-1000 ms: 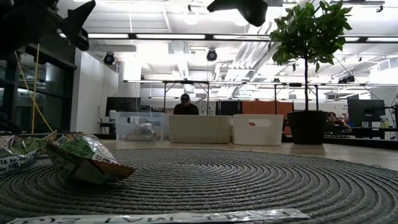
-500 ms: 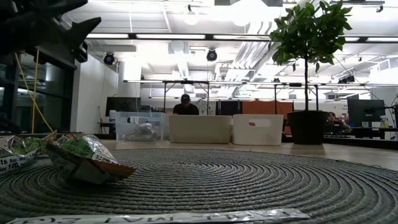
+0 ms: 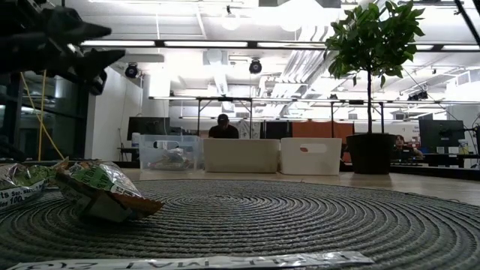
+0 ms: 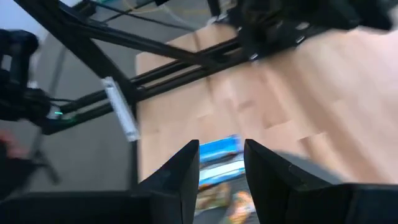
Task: Pick and place Granola Bars by type
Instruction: Put the orange granola bar into the white bin
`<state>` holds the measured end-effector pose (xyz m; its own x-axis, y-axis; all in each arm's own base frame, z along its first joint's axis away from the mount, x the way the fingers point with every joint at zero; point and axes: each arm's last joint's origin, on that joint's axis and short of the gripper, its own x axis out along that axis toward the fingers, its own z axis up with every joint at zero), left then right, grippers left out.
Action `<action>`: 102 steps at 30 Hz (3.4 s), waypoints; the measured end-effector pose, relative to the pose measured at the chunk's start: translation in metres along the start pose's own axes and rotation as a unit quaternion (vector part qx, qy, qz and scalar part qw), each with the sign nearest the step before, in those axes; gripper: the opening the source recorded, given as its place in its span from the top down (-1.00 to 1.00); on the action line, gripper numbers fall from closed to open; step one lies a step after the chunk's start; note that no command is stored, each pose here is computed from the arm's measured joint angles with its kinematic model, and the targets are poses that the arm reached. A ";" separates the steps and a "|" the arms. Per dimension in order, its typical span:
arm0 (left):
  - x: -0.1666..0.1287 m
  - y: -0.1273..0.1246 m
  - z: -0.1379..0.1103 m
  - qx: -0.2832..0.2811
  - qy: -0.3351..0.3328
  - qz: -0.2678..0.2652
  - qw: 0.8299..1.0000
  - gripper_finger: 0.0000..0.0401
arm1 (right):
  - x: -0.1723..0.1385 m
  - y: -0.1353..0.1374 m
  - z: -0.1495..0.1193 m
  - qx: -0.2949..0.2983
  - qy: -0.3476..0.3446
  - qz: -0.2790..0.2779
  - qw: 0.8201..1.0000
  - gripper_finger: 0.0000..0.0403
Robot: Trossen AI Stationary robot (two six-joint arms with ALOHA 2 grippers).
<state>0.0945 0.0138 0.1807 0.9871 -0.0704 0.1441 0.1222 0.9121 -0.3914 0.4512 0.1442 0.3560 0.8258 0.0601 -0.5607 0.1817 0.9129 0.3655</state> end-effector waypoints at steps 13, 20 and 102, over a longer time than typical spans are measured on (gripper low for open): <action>0.000 0.004 -0.008 -0.014 0.044 0.022 0.999 0.04 | 0.052 -0.001 -0.028 0.213 0.110 -0.002 0.971 0.45; 0.000 0.004 -0.008 -0.014 0.044 0.022 0.999 0.04 | 0.071 -0.002 -0.048 0.206 0.144 -0.018 0.968 0.45; 0.000 0.004 -0.008 -0.014 0.044 0.022 0.999 0.04 | 0.159 -0.019 -0.155 0.149 0.232 -0.145 0.950 0.12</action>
<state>0.0954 0.0140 0.1720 0.9966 -0.0670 0.0472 0.0807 0.9031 -0.4218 0.4967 0.1989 0.1450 0.4063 0.0582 -0.9119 0.5659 0.7675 0.3012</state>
